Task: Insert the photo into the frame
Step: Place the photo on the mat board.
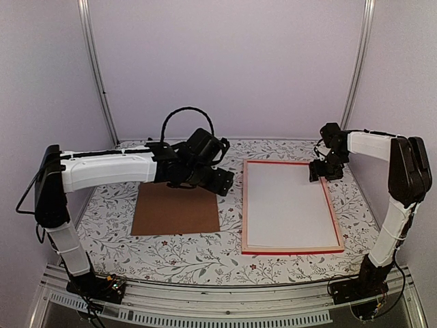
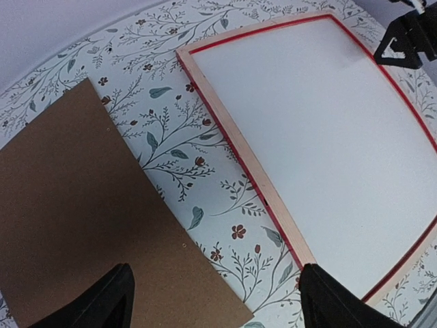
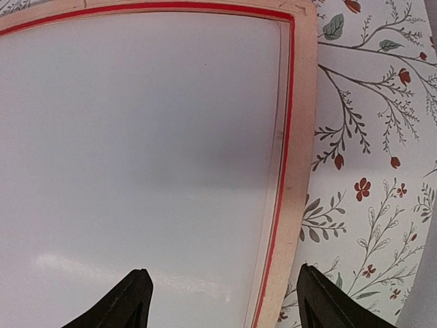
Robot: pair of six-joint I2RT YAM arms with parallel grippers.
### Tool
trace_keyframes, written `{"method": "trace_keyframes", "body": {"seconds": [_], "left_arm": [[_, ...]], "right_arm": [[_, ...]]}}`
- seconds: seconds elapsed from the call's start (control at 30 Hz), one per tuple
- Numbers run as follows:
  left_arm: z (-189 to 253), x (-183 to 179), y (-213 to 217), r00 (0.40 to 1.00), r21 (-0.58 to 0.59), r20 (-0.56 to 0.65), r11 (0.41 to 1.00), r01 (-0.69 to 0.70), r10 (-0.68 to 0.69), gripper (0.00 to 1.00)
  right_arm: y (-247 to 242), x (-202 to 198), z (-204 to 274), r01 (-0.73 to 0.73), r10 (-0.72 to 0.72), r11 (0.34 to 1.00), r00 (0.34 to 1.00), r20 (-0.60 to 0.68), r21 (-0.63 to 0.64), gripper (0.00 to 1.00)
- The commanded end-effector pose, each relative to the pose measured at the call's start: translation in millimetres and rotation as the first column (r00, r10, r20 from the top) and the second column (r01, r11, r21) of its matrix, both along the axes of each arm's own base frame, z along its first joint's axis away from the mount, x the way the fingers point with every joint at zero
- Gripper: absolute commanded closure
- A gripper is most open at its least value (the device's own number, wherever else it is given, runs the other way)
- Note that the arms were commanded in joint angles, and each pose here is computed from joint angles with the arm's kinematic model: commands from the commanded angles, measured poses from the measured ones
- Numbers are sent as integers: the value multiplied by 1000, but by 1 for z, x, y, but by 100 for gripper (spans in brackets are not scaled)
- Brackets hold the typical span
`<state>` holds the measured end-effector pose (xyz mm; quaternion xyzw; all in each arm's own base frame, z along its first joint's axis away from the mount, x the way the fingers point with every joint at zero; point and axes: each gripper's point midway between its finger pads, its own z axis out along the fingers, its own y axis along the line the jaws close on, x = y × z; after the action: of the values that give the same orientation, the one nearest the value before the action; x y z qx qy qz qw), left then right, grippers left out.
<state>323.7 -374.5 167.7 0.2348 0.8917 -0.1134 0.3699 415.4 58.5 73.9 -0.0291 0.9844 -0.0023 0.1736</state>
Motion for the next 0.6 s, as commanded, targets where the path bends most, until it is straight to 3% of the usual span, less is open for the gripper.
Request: {"method": "trace_keyframes", "body": {"seconds": [0.0,0.27,0.57], "left_arm": [[0,8,22,998,12,-4,998,-57,57,14],[-6,20,70,988,5,-38,989,-149,149,13],[-17,22,138,960,-13,-89,963,-269,267,0]], "right_arm": [[-18,3,20,65,-62,996,996,57,-66,22],[14,6,40,-31,31,1000,991,132,-1,13],[110,2,63,-222,225,974,929,293,-45,8]]}}
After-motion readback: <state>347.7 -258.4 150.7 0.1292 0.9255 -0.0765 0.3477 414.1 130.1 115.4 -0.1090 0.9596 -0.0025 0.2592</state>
